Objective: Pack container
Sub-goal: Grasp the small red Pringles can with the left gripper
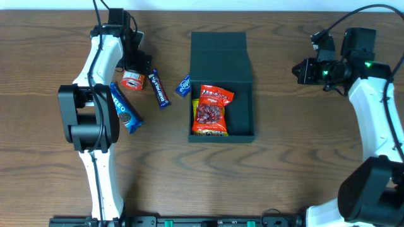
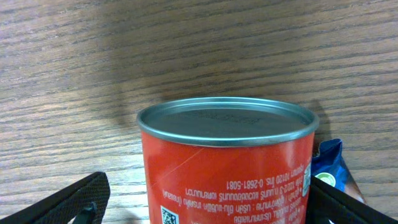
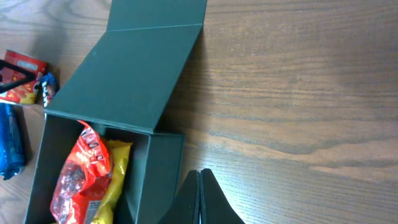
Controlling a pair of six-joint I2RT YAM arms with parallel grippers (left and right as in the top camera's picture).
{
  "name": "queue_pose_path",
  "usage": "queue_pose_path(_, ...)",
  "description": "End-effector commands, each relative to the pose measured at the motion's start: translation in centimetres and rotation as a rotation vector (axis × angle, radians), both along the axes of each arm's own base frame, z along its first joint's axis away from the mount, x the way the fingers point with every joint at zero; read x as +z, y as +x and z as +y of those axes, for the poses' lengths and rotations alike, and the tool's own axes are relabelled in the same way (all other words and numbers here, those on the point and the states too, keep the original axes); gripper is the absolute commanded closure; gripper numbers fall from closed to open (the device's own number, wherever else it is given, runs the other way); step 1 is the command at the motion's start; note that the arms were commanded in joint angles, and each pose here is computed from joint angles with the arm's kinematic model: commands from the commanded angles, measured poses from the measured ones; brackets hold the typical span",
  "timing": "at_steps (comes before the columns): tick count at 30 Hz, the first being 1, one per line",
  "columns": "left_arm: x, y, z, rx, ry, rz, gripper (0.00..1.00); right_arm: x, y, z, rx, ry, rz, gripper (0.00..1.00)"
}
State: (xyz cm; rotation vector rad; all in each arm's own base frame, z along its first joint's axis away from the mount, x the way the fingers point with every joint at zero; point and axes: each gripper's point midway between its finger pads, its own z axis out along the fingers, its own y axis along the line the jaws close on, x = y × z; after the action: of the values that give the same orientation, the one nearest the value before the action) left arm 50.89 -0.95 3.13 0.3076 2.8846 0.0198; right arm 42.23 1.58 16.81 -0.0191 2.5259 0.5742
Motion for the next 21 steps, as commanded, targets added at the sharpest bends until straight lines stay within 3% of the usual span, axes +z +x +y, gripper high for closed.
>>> queue_pose_path(1, -1.73, -0.54, 0.73, 0.018, 0.014, 0.040, 0.04, 0.95, 0.23, 0.02, -0.004, 0.005, -0.021, 0.99)
queue_pose_path(11, -2.37, -0.77, 1.47, 0.084, -0.005, 0.057, 0.00, 0.83, 0.03, 0.05, -0.009, 0.010, -0.008, 0.98)
queue_pose_path(17, -2.39, -0.79, 1.38, 0.084, -0.011, 0.058, 0.16, 0.74, -0.12, 0.07, -0.009, 0.011, 0.000, 0.98)
queue_pose_path(21, -2.39, -0.77, 1.07, 0.083, -0.029, 0.058, 0.20, 0.73, -0.13, 0.08, -0.009, 0.011, 0.000, 0.98)
